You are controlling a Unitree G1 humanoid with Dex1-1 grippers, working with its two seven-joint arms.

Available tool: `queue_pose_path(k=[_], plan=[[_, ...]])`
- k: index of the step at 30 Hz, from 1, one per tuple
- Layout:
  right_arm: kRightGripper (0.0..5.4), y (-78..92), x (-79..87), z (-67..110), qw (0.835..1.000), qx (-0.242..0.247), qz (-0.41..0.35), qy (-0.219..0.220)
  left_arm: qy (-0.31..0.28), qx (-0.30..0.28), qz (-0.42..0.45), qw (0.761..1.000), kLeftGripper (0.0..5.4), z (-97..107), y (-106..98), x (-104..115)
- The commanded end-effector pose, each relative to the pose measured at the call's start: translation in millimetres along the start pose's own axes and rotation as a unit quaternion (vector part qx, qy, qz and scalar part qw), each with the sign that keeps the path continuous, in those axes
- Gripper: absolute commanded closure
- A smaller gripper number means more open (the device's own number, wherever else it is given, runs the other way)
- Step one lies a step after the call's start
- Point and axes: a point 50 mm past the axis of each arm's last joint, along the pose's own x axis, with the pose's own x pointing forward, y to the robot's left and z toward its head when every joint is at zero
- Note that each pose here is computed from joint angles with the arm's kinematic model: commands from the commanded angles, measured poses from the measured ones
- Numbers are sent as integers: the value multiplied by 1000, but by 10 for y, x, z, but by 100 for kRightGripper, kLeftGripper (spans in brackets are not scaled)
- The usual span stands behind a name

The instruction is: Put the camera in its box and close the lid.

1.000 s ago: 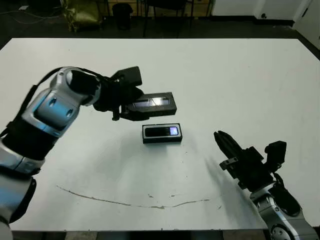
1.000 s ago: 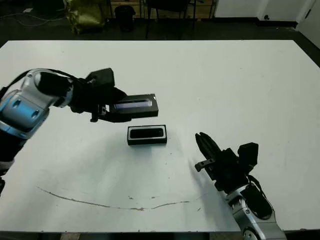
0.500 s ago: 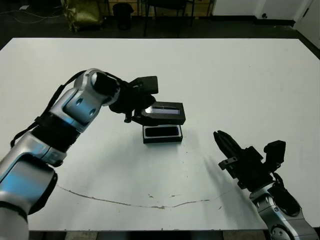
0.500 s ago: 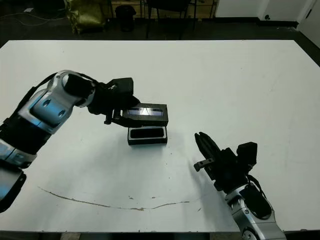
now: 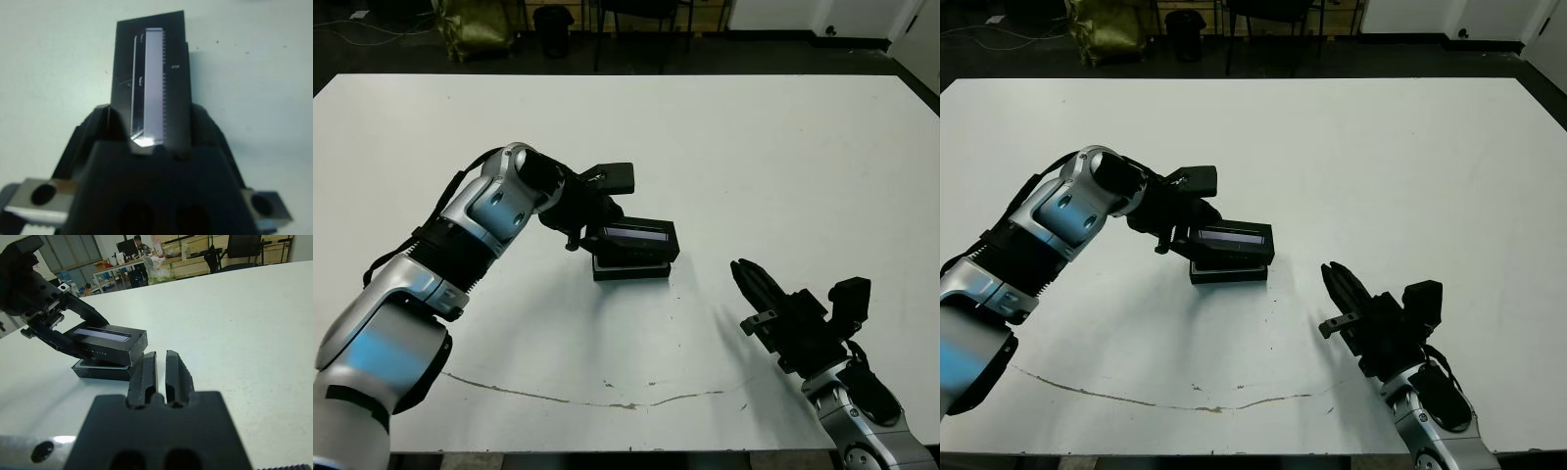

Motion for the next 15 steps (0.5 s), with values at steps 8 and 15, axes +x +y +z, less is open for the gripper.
queue_pose_path(k=[8,15], plan=[[540,-24,-20,-56,1000,7,-6,13,12,2,-15,1000,285,11,7,11],[540,-25,-19,-61,1000,10,-5,10,14,3,-22,1000,285,18,1,25]])
